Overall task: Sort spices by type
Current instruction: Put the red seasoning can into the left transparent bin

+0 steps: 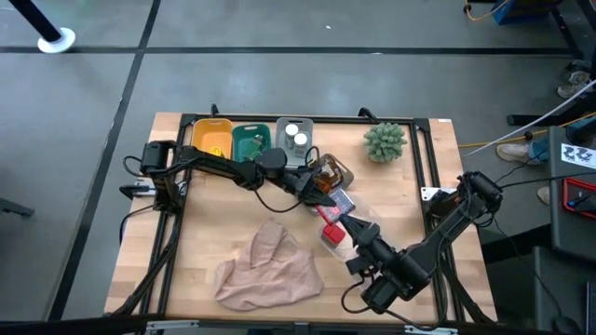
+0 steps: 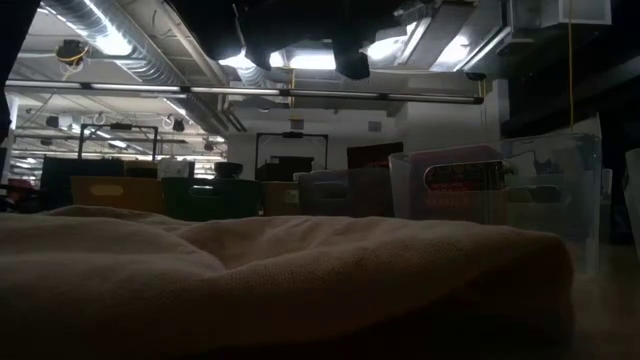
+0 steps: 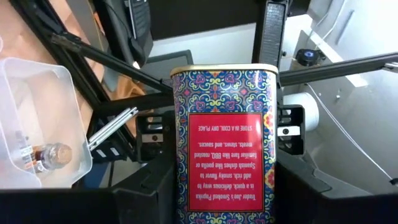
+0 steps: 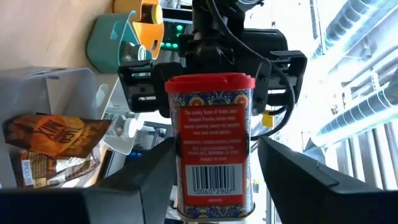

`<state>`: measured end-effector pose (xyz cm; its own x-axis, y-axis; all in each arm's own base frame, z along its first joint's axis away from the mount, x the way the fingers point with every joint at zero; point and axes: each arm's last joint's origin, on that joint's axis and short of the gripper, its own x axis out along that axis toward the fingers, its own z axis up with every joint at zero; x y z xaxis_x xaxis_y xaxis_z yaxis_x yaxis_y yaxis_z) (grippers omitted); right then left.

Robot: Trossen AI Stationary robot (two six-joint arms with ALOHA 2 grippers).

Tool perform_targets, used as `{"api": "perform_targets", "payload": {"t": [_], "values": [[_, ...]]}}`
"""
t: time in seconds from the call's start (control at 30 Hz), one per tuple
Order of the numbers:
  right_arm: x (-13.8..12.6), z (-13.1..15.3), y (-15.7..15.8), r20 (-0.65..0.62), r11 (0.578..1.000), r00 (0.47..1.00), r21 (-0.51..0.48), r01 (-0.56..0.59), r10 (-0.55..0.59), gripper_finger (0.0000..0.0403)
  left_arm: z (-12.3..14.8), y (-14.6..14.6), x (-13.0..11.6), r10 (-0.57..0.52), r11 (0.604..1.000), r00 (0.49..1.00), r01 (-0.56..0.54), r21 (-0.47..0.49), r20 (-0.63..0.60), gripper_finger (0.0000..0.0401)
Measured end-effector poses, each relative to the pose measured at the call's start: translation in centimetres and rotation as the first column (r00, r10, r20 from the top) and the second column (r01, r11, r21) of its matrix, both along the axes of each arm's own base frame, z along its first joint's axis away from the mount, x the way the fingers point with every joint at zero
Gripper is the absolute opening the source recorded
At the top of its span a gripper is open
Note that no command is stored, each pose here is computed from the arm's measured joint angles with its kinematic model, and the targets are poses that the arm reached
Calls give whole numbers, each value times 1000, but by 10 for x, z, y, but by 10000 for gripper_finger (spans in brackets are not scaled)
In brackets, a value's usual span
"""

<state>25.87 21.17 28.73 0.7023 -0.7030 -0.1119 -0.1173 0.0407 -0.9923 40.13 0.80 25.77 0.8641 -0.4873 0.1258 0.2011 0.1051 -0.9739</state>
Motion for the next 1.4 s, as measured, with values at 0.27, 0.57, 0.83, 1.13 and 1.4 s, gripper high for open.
{"api": "perform_targets", "payload": {"t": [0.27, 0.57, 0.83, 1.13, 1.4], "values": [[9, -1, -12, -24, 999, 999, 27, 42, -41, 227, -1, -7, 0, -14, 1000, 1000, 14, 0, -8, 178], [17, -1, -17, -8, 997, 998, 31, 64, -64, 202, -1, -11, 0, -25, 999, 1000, 24, 43, 14, 178], [14, -2, -13, -25, 995, 999, 87, 49, -47, 202, -3, -11, 0, -9, 993, 999, 5, 117, 39, 180], [14, -3, -13, -13, 981, 999, 188, 53, -52, 202, -5, -13, 1, 0, 945, 988, -52, 324, 156, 249], [7, -5, -18, 13, 948, 994, 304, 98, -108, 204, -6, 0, 1, 36, 911, 980, -114, 397, 198, 281]]}}
